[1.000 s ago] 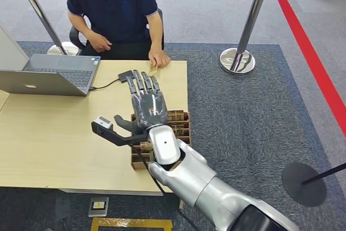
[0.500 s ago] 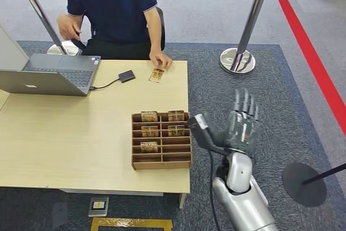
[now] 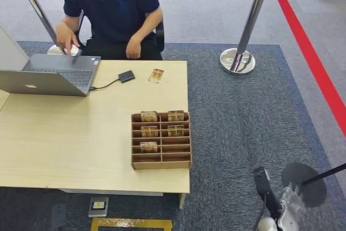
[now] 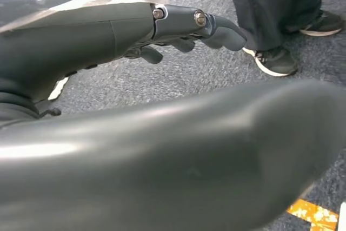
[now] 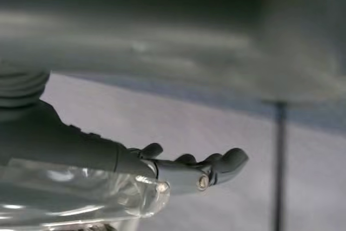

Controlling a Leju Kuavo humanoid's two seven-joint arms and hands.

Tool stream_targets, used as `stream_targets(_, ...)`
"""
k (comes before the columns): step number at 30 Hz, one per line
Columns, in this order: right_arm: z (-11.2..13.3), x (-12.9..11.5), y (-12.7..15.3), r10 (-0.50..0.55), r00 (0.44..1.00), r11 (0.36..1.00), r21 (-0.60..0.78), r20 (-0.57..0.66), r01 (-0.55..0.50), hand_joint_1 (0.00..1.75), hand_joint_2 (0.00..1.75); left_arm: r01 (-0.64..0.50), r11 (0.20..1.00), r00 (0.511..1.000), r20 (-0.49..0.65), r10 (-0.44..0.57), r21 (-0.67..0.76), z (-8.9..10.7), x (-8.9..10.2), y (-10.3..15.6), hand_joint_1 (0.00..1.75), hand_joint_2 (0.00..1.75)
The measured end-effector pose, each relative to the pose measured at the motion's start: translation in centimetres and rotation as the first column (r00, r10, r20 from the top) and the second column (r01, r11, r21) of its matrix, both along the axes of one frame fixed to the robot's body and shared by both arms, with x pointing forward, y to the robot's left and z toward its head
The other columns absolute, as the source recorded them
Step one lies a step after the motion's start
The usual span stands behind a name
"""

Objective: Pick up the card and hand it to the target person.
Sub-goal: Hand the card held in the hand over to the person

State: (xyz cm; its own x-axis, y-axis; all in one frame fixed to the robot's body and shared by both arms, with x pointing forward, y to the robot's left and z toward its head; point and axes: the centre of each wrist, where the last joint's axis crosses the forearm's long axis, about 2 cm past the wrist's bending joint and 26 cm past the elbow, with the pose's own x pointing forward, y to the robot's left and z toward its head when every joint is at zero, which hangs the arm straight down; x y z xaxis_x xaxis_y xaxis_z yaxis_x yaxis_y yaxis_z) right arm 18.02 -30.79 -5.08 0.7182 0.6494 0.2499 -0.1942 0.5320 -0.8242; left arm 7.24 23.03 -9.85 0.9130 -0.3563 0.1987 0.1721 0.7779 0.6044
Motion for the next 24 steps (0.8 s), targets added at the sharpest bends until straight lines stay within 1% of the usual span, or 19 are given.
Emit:
stream_targets(1, -1.0, -1.1, 0.1, -0.028, 0.996, 0.999, 0.035, -0.079, 0.031, 0.0, 0.0, 0.002, 1.0, 1.0, 0.003, -0.002, -0.001, 0.0, 0.0, 0.0, 0.0, 0.0)
stream_targets(3, -2.6, -3.4, 0.4, -0.076, 0.97, 0.99, 0.095, -0.231, 0.1, 0.0, 0.0, 0.004, 1.0, 1.0, 0.009, -0.004, -0.002, 0.0, 0.1, 0.0, 0.0, 0.0)
stream_targets(6, -4.2, -6.8, 1.2, -0.119, 0.895, 0.964, 0.165, -0.43, 0.208, 0.0, 0.0, 0.002, 1.0, 1.0, 0.016, -0.001, -0.007, 0.0, 0.1, 0.0, 0.0, 0.0)
stream_targets(8, -4.9, -8.8, 2.0, -0.128, 0.843, 0.941, 0.205, -0.522, 0.27, 0.0, 0.0, -0.002, 1.0, 1.0, 0.019, 0.002, -0.014, 0.0, 0.1, -0.1, 0.0, 0.87)
stream_targets(10, -5.3, -10.2, 2.8, -0.129, 0.814, 0.919, 0.241, -0.566, 0.313, 0.0, 0.0, -0.001, 1.0, 1.0, 0.02, 0.002, -0.028, 0.0, 0.1, -0.2, 0.0, 1.75)
stream_targets(12, -5.5, -11.1, 3.5, -0.12, 0.807, 0.903, 0.275, -0.578, 0.331, 0.0, 0.87, 0.006, 0.999, 1.0, 0.017, -0.005, -0.052, 0.0, 0.2, -0.3, 0.0, 1.75)
stream_targets(14, -5.5, -11.3, 4.0, -0.098, 0.815, 0.897, 0.304, -0.571, 0.321, 0.0, 1.75, 0.016, 0.997, 1.0, 0.012, -0.015, -0.077, 0.0, 0.3, -0.4, 0.0, 1.75)
stream_targets(17, -5.5, -11.0, 4.5, -0.058, 0.834, 0.897, 0.337, -0.549, 0.285, 0.0, 1.75, 0.029, 0.994, 1.0, 0.011, -0.028, -0.101, 0.1, 0.7, -0.5, 0.0, 1.75)
stream_targets(20, -5.3, -10.0, 4.8, -0.025, 0.855, 0.898, 0.364, -0.518, 0.246, 0.0, 1.75, 0.036, 0.993, 0.999, 0.018, -0.035, -0.109, 0.2, 1.2, -0.6, 0.0, 1.75)
stream_targets(24, -5.1, -9.1, 5.0, 0.005, 0.872, 0.895, 0.391, -0.489, 0.214, 0.0, 1.75, 0.036, 0.991, 0.999, 0.019, -0.033, -0.128, 0.1, 1.2, -0.6, 0.0, 1.75)
